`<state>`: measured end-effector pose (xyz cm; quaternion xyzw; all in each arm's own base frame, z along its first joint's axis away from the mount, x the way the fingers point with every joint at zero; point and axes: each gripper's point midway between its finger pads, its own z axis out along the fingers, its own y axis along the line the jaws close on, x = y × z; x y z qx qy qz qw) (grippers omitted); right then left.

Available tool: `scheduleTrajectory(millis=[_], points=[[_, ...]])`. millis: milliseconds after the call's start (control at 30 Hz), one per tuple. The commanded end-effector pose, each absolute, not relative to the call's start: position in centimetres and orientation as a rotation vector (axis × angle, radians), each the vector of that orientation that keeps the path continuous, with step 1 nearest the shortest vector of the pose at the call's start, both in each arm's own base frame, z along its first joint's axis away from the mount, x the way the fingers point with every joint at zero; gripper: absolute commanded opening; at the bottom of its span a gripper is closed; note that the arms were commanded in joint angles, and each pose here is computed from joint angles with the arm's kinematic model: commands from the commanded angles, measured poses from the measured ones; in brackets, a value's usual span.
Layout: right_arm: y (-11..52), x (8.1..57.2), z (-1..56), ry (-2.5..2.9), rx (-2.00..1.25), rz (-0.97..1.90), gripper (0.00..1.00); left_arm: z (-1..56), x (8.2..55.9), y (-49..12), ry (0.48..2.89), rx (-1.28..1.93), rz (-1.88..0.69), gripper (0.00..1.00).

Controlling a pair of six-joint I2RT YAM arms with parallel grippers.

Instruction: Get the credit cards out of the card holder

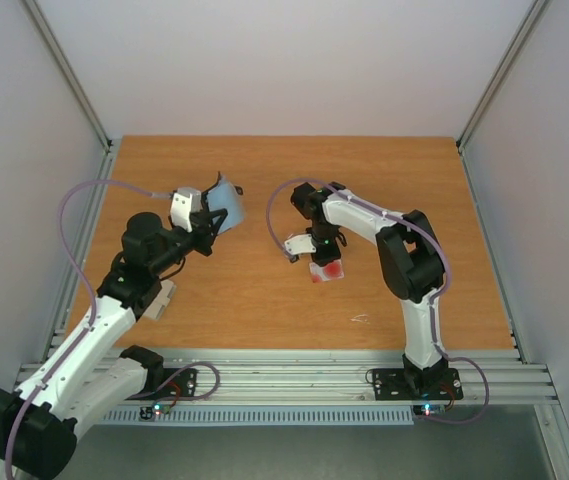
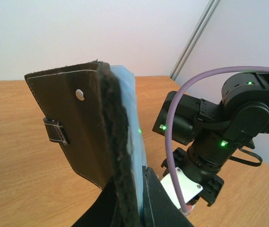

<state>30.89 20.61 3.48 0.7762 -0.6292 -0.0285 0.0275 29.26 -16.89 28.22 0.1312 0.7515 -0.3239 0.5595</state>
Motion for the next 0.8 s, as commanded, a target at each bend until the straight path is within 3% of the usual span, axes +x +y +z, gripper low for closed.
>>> scheduleTrajectory(millis=[0,233,333,400,433,600,767], points=[[20.9,34.9,2.4,-1.963,2.472,0.148,0.2,30.1,29.7,-16.7,1.681,0.316,-0.749,0.0],[23.4,40.6,8.2,-2.327,2.56,0.416,0.29,30.8,29.3,-17.4,1.657,0.375,-0.77,0.0],[24.4,43.3,15.8,-2.786,2.546,0.525,0.3,32.4,28.1,-18.7,1.581,0.499,-0.817,0.0],[24.1,44.4,22.6,-3.273,2.377,0.517,0.36,34.2,26.9,-19.6,1.501,0.596,-0.852,0.0],[23.5,44.1,25.7,-3.486,2.269,0.431,0.39,35.0,26.2,-20.1,1.463,0.643,-0.881,0.0],[24.0,36.4,34.4,-3.685,2.139,-0.703,0.63,38.3,21.3,-22.3,1.258,0.924,-1.046,0.0],[26.0,26.6,39.6,-3.148,2.308,-1.624,0.68,41.2,19.2,-22.5,1.072,1.051,-0.995,0.0]])
